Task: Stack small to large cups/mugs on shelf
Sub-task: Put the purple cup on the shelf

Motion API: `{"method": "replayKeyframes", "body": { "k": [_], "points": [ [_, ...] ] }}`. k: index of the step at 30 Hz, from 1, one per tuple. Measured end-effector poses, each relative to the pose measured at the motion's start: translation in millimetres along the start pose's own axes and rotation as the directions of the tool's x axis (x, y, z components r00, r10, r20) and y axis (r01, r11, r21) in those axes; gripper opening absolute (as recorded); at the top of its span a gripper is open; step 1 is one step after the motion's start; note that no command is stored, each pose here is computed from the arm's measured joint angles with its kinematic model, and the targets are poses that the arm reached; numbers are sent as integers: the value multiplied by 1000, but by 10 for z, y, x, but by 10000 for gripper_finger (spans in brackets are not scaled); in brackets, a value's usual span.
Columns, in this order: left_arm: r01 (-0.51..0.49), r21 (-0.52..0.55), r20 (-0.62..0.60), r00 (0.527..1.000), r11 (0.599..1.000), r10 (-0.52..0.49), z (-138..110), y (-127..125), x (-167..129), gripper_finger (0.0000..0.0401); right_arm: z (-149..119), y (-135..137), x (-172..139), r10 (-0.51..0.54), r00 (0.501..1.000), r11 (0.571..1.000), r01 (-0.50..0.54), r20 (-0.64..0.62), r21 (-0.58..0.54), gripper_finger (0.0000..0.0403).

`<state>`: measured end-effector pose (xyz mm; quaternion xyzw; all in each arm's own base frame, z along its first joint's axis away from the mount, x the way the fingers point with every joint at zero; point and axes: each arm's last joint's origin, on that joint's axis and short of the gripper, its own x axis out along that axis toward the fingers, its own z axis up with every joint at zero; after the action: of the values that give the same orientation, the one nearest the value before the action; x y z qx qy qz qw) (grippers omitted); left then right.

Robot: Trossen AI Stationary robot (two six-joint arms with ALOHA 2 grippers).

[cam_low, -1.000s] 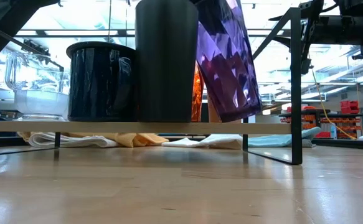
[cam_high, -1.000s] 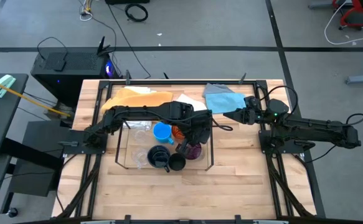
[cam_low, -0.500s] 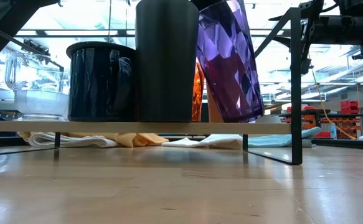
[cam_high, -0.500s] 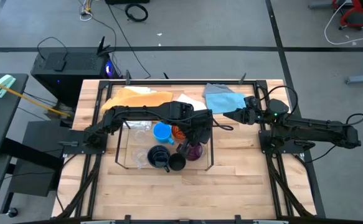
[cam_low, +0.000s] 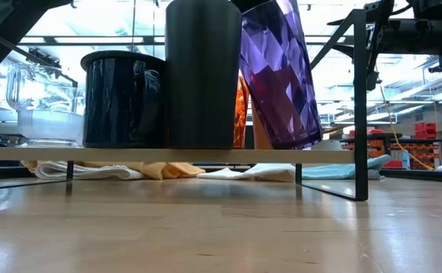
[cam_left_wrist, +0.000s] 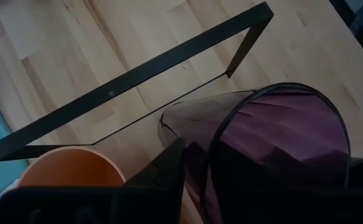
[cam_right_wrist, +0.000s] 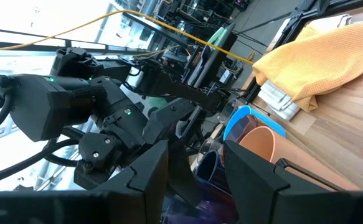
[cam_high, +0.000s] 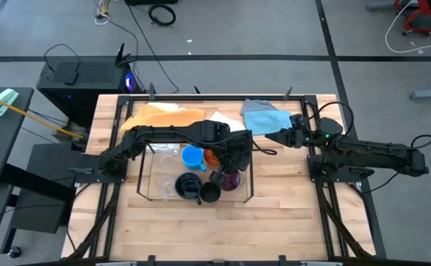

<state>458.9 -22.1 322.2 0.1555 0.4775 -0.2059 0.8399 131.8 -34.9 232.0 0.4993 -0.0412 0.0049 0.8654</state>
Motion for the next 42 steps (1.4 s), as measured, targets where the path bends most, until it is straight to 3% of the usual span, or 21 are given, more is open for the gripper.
{"method": "replayKeyframes", "body": {
  "k": [42],
  "points": [
    [-16, 32, 30, 999, 999, 15, 30, 14, -1, 176, 0, 0, 0, 0, 1000, 1000, 0, 0, -8, 160]
  ]
}}
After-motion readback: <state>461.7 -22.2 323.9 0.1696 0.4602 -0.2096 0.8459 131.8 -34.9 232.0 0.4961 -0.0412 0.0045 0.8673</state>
